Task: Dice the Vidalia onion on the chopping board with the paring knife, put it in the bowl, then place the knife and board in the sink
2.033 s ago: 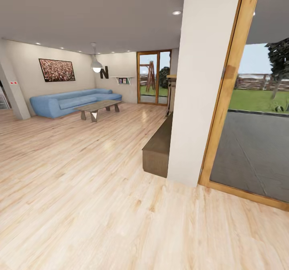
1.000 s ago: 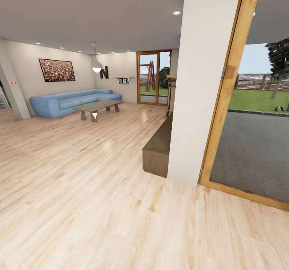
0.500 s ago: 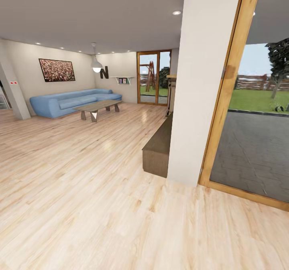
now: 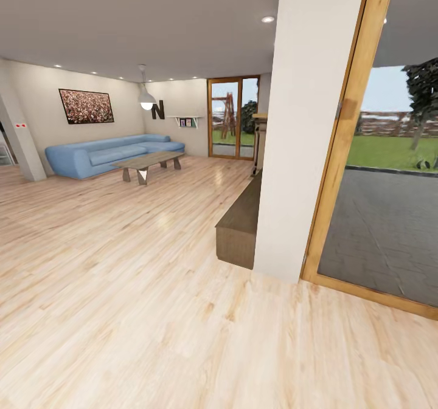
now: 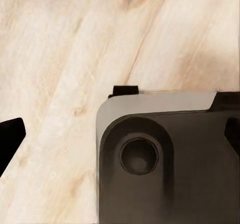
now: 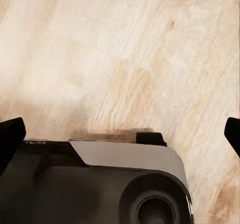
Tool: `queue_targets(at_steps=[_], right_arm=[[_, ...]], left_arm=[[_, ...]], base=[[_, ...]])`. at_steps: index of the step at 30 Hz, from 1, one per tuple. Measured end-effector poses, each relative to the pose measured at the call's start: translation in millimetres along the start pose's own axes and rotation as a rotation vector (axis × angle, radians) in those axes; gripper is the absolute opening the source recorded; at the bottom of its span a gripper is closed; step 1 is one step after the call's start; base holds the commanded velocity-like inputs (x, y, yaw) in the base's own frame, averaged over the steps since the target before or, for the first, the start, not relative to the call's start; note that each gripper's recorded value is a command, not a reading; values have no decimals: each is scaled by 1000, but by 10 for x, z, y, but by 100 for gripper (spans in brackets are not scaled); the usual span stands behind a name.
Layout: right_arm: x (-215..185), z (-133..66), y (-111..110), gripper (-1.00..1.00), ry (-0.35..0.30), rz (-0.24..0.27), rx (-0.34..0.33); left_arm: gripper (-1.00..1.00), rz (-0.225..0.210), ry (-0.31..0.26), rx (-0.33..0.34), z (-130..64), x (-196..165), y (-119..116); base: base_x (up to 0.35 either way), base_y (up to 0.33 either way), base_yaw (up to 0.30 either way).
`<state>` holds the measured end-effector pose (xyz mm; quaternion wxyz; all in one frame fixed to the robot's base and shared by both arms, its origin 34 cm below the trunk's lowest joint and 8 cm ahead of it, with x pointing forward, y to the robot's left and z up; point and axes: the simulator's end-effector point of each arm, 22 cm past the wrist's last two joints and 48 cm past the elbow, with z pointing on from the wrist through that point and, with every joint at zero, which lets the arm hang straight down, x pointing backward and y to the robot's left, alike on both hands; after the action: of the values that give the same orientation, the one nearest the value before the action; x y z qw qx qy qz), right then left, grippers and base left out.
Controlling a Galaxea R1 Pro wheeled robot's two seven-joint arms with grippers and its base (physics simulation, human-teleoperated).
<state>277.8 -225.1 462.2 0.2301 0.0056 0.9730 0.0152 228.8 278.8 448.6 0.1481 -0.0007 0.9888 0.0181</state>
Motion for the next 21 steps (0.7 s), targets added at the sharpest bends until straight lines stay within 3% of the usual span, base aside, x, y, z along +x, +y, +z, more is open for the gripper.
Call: queue_targets(at_steps=[8,9,17,21], right_arm=[[-520,66,-9,100,-123,2,3],[-730,81,4,100,-167,2,0],[-1298,70,23,100,-288,6,-1],[-1721,20,9,100,-377,8,5]], left_arm=[[100,-4,-156,-6,26,-718,34],[100,-5,-217,-7,8,-1013,36],[100,-5,-324,-9,-70,-1518,57],[100,0,-416,-15,-179,-1944,108]], base=[[0,0,0],[0,0,0],[0,0,0],[0,0,0]])
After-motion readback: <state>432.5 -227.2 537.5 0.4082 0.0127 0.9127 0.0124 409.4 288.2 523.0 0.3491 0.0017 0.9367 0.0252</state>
